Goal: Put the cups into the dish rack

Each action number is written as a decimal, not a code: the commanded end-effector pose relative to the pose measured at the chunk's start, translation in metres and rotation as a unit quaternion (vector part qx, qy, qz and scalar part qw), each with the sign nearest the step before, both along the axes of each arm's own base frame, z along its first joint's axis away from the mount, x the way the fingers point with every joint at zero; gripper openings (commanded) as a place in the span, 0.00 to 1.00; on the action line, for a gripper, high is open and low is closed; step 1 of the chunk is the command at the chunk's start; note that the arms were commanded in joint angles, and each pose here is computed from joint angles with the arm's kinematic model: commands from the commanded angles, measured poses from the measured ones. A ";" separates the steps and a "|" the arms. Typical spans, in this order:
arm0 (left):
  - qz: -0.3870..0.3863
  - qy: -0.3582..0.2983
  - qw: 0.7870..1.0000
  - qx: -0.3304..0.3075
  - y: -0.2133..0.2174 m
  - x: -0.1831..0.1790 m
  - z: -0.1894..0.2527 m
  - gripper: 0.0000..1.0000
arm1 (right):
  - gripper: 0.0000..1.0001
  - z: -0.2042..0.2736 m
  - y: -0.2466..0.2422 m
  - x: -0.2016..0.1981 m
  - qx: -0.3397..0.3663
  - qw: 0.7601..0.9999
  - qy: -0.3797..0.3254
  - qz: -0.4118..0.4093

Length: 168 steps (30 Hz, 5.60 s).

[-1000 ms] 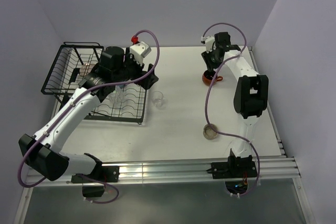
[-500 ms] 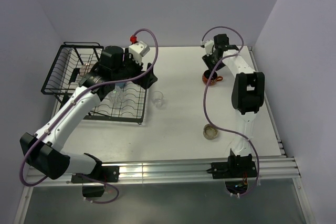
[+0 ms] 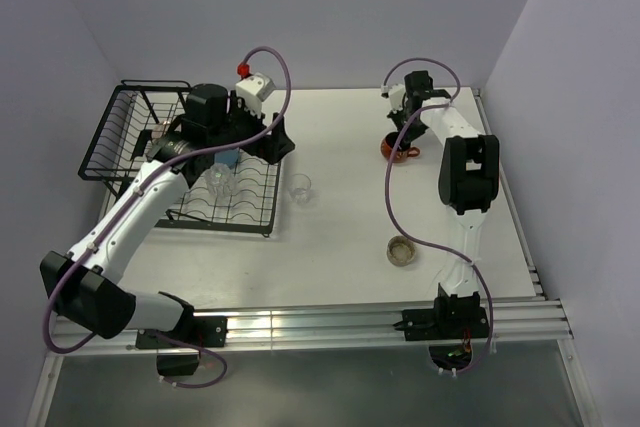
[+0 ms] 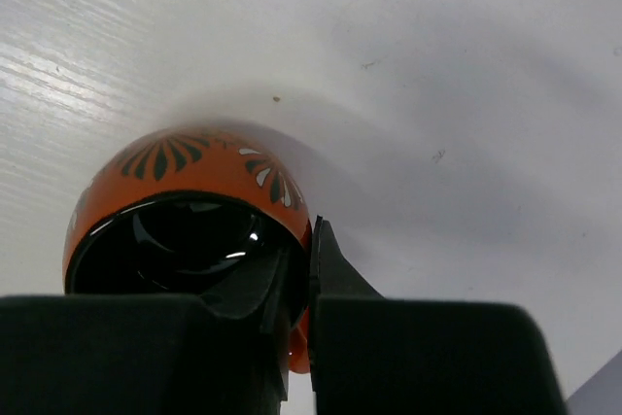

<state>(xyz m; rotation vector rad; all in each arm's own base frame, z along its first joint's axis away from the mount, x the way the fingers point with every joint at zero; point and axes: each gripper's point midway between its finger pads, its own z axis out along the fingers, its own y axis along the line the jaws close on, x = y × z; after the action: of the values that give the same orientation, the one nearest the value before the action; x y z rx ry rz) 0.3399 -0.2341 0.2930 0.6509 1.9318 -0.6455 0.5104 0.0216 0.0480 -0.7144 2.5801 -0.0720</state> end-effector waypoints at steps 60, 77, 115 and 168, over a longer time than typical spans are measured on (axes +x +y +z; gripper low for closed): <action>-0.111 -0.108 0.936 -0.315 0.000 -0.101 0.189 0.77 | 0.00 0.471 0.320 -0.258 0.768 0.621 0.000 0.155; -0.174 -0.114 0.920 -0.332 -0.013 -0.123 0.202 0.51 | 0.00 0.455 0.334 -0.257 0.763 0.627 0.020 0.156; 0.212 -0.107 0.950 -0.203 0.128 -0.042 0.175 0.00 | 0.80 0.398 0.257 -0.149 0.655 0.746 -0.102 0.059; 0.418 0.201 0.886 -0.013 0.308 0.110 -0.029 0.00 | 0.81 0.326 0.207 -0.121 0.556 0.825 -0.099 0.036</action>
<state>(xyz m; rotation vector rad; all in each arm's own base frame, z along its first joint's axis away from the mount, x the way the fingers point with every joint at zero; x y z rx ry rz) 0.4331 0.0694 0.2336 -0.4190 2.4256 -0.2677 0.3896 0.2291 0.3596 -0.2630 1.9281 1.2007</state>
